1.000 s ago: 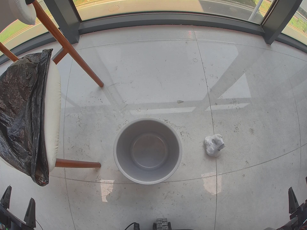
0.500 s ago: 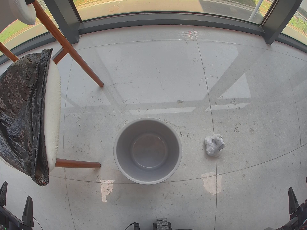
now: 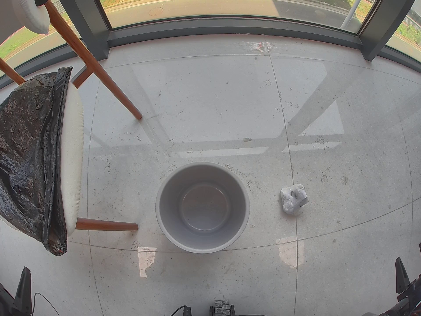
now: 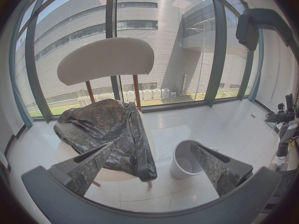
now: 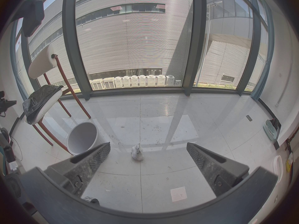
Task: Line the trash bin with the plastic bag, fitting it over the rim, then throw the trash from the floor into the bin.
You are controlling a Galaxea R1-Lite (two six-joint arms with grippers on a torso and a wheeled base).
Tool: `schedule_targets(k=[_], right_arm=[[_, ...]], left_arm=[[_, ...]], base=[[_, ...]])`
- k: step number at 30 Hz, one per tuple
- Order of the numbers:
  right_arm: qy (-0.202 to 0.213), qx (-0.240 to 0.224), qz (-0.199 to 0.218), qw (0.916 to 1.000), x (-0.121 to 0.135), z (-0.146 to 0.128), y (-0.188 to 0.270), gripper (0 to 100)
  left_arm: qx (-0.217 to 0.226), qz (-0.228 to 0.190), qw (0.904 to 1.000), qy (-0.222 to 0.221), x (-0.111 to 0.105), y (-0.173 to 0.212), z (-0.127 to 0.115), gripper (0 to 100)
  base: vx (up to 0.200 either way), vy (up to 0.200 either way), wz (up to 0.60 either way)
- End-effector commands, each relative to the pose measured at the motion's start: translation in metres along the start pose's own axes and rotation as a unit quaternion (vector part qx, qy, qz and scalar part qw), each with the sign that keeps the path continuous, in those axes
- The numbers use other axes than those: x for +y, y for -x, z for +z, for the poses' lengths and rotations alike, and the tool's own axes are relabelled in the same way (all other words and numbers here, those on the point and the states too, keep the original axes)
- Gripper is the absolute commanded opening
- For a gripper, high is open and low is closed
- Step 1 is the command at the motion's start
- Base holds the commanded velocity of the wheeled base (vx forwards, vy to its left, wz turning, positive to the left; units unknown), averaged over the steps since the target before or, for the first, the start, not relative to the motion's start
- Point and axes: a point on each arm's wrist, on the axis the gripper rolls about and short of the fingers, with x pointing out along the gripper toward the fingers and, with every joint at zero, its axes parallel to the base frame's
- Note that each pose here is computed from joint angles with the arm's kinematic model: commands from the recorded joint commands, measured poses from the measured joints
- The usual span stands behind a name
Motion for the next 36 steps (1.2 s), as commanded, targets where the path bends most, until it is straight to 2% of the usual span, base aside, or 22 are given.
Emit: schedule_targets(k=[1, 7, 9, 15, 23, 31, 36], right_arm=[[-0.001, 0.003, 0.000, 1.0000, 0.000, -0.005, -0.001, 100], [-0.001, 0.003, 0.001, 1.0000, 0.000, -0.005, 0.000, 100], [-0.001, 0.003, 0.001, 1.0000, 0.000, -0.005, -0.001, 100], [-0.001, 0.003, 0.001, 1.0000, 0.000, -0.005, -0.001, 100], [-0.001, 0.003, 0.000, 1.0000, 0.000, -0.005, -0.001, 100], [-0.001, 0.003, 0.001, 1.0000, 0.000, -0.005, -0.001, 100], [-0.001, 0.003, 0.001, 1.0000, 0.000, -0.005, -0.001, 100]], left_arm=[[0.037, -0.047, 0.9982, 0.010, 0.007, -0.024, 0.031, 100], [0.081, -0.053, 0.9951, 0.020, 0.010, -0.050, 0.048, 100], [0.113, -0.055, 0.9915, 0.033, 0.011, -0.068, 0.052, 100], [0.142, -0.057, 0.9871, 0.047, 0.013, -0.097, 0.065, 100], [0.188, -0.057, 0.9793, 0.049, 0.014, -0.137, 0.068, 100], [0.181, -0.045, 0.9813, 0.048, 0.019, -0.181, 0.070, 100], [0.191, -0.036, 0.9789, 0.063, 0.022, -0.205, 0.072, 100]], base=[[0.000, 0.000, 0.00], [0.000, 0.000, 0.00], [0.000, 0.000, 0.00], [0.000, 0.000, 0.00], [0.000, 0.000, 0.00], [0.000, 0.000, 0.00], [0.000, 0.000, 0.00]])
